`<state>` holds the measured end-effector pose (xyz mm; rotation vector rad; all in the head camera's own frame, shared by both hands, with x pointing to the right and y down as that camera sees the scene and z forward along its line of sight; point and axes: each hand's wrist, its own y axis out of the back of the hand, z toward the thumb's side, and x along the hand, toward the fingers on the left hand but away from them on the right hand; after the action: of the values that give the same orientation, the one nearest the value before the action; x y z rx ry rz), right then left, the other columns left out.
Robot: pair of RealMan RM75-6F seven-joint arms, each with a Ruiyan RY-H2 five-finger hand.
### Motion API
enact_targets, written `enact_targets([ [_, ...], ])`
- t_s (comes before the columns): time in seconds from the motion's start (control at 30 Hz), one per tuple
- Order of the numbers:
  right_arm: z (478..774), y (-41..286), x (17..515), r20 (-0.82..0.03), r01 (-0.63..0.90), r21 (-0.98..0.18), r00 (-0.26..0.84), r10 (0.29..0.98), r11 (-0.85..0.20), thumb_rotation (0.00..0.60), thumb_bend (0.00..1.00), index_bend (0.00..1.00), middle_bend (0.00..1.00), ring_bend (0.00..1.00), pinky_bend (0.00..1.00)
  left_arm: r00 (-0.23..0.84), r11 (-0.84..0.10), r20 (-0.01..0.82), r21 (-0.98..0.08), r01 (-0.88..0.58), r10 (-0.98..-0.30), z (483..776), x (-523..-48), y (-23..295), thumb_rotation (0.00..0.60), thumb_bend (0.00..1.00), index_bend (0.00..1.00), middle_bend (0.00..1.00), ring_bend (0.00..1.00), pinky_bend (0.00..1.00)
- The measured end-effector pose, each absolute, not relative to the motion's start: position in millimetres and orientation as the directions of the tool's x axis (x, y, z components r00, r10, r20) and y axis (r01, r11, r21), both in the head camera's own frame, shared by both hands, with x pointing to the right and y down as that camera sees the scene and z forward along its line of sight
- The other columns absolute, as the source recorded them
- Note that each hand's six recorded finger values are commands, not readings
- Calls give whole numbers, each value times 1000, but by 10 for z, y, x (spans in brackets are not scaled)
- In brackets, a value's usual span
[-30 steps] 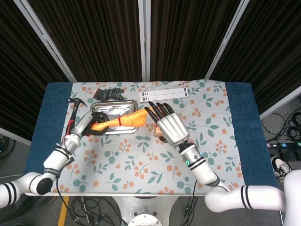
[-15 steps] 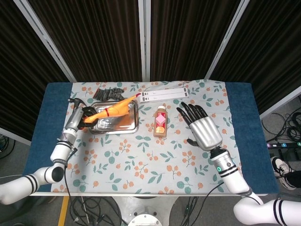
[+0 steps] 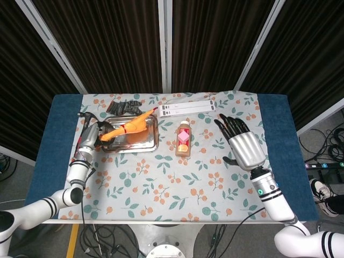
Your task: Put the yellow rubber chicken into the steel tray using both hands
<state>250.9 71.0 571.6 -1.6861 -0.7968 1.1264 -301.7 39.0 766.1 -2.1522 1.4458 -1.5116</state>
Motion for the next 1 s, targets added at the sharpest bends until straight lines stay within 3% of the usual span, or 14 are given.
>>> enact_targets([
  [0.17,5713,726,2578,-336,26,-929,356,872,-368,600,0,0,0,68,131,38,-537,655,-583,-610,-755,7667,-3016,416,600,118,209,159,102,189],
  [0.4,5705,781,2782,-352,22,-925,321,879,-378,600,4,0,7,60,132,38,-501,599,-632,-591,-800,7509,-3093,405,600,110,205,156,99,189],
  [0.6,5707,879,3109,-390,31,-910,268,881,-413,600,127,0,84,23,132,32,-471,529,-724,-504,-848,7110,-3427,518,600,110,206,172,100,189],
  [0.8,5693,1072,3501,-382,130,-900,222,897,-415,600,124,0,51,17,131,-32,-383,426,-841,-381,-904,6626,-3958,868,600,109,212,173,100,189],
  [1.0,5606,1469,4048,-343,156,-921,111,933,-357,600,122,0,21,2,131,-79,-336,368,-903,-268,-927,6207,-4374,1490,600,110,215,173,100,187],
])
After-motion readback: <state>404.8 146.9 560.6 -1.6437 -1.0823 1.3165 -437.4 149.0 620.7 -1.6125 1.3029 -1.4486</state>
